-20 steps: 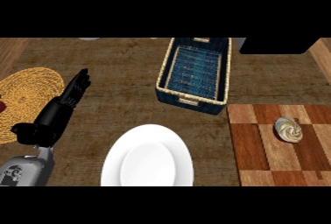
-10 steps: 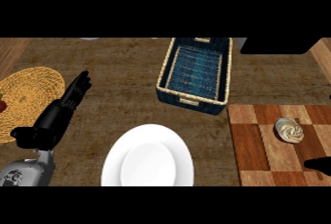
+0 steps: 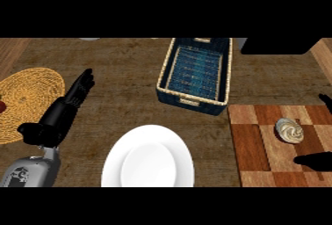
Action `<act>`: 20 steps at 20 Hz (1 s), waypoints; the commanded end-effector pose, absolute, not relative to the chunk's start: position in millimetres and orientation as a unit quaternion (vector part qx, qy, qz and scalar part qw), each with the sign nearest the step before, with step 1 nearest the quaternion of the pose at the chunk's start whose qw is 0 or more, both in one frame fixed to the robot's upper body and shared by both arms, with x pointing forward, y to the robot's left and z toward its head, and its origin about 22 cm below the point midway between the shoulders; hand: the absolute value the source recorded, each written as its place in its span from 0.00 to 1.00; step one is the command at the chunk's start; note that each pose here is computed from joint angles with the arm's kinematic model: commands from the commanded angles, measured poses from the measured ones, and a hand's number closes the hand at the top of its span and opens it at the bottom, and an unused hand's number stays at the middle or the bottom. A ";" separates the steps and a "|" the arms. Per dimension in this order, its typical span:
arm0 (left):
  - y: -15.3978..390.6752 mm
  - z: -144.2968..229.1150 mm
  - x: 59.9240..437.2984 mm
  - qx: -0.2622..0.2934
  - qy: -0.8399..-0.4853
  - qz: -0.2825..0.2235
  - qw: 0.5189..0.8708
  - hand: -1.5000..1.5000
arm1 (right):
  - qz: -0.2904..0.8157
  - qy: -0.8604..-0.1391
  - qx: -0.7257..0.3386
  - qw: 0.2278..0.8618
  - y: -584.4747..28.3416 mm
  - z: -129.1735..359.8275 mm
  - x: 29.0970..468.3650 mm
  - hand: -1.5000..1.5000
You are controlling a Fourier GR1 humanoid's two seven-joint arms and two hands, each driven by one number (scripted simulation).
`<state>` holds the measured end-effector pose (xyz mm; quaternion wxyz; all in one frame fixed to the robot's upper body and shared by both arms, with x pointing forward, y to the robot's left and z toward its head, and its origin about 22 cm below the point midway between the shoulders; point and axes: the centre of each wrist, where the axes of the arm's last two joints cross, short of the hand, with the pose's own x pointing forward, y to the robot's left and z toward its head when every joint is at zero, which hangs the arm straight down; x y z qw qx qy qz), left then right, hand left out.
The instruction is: Pick the cupcake from the cutting board and place it in the basket
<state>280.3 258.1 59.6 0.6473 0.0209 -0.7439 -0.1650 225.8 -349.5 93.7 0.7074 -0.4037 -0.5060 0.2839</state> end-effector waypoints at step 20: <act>284.1 81.2 274.3 0.020 -0.744 -0.170 0.646 0.50 | 0.318 -0.456 -0.411 0.723 -320.3 58.2 244.5 0.00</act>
